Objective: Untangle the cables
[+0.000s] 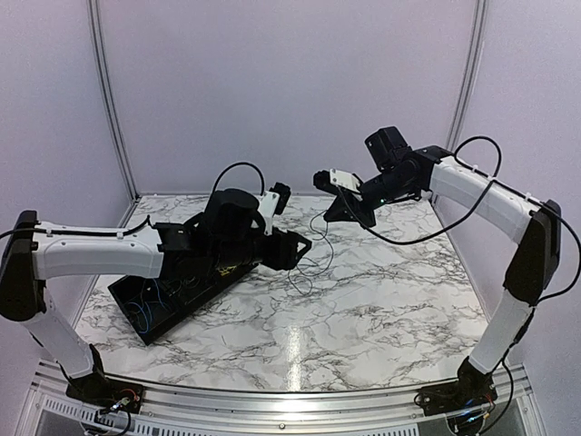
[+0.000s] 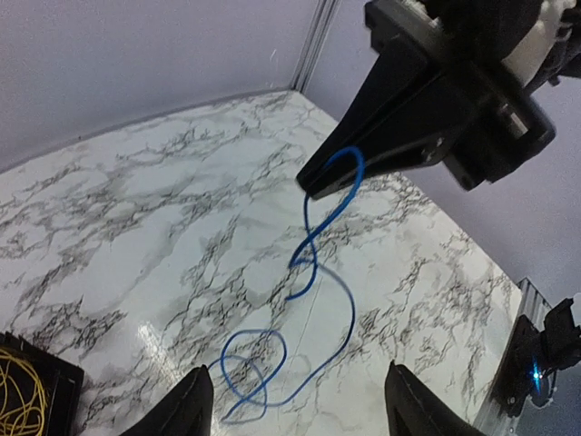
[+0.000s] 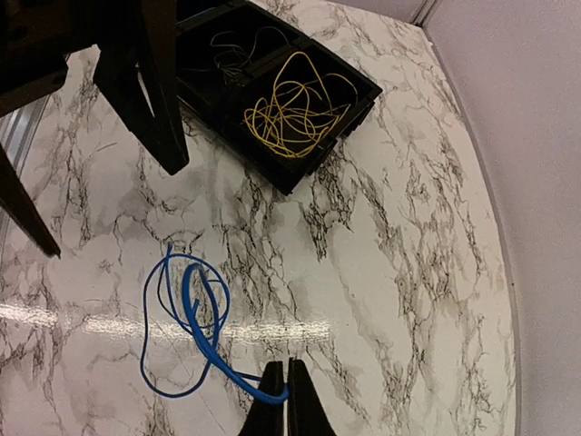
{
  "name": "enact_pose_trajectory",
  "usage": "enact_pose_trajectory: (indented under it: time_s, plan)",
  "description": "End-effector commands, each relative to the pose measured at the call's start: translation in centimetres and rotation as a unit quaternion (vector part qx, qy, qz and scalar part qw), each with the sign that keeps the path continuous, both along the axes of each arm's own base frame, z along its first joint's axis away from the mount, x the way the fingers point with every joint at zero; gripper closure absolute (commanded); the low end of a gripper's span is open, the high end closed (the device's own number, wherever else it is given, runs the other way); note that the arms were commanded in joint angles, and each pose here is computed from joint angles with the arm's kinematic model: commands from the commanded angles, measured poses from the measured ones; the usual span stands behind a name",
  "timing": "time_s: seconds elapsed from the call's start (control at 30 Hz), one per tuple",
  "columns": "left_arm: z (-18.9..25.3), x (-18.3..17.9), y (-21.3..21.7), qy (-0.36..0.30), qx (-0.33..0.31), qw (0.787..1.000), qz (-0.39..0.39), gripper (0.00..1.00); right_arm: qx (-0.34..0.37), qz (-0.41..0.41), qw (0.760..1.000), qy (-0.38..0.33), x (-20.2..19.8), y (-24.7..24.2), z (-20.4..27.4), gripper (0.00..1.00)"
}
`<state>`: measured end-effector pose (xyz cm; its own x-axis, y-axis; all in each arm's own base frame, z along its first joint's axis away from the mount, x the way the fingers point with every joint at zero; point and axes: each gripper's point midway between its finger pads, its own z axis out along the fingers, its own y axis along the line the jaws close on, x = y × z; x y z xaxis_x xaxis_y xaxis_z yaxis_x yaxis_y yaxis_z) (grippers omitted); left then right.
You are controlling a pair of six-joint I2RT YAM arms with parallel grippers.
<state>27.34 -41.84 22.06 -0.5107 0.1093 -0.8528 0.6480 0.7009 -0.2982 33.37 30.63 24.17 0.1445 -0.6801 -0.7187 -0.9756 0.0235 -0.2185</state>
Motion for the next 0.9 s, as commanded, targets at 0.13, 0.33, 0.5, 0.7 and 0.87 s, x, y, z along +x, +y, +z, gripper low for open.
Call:
enact_pose_trajectory:
  time_s: [0.13,0.33,0.5,0.7,0.87]
  plan:
    - [6.7,2.9,-1.2,-0.075,-0.085,0.991,0.071,0.35,0.025,-0.046,0.997,0.054,0.6,1.5,2.3,1.00]
    - [5.9,5.2,-0.9,-0.088,-0.073,0.985,0.130,0.42,0.061,-0.034,0.995,0.075,-0.5,2.1,5.1,1.00]
    - [5.7,6.2,-2.1,-0.098,-0.078,0.983,0.137,0.48,0.092,-0.005,0.991,0.100,-2.8,2.3,7.6,1.00]
    - [4.6,7.9,-3.0,-0.101,-0.096,0.979,0.151,0.58,0.132,0.040,0.984,0.112,-6.4,1.9,11.7,1.00]
    - [0.0,9.1,-3.2,-0.072,-0.076,0.982,0.157,0.63,0.182,0.053,0.980,0.067,-7.6,1.6,17.8,1.00]
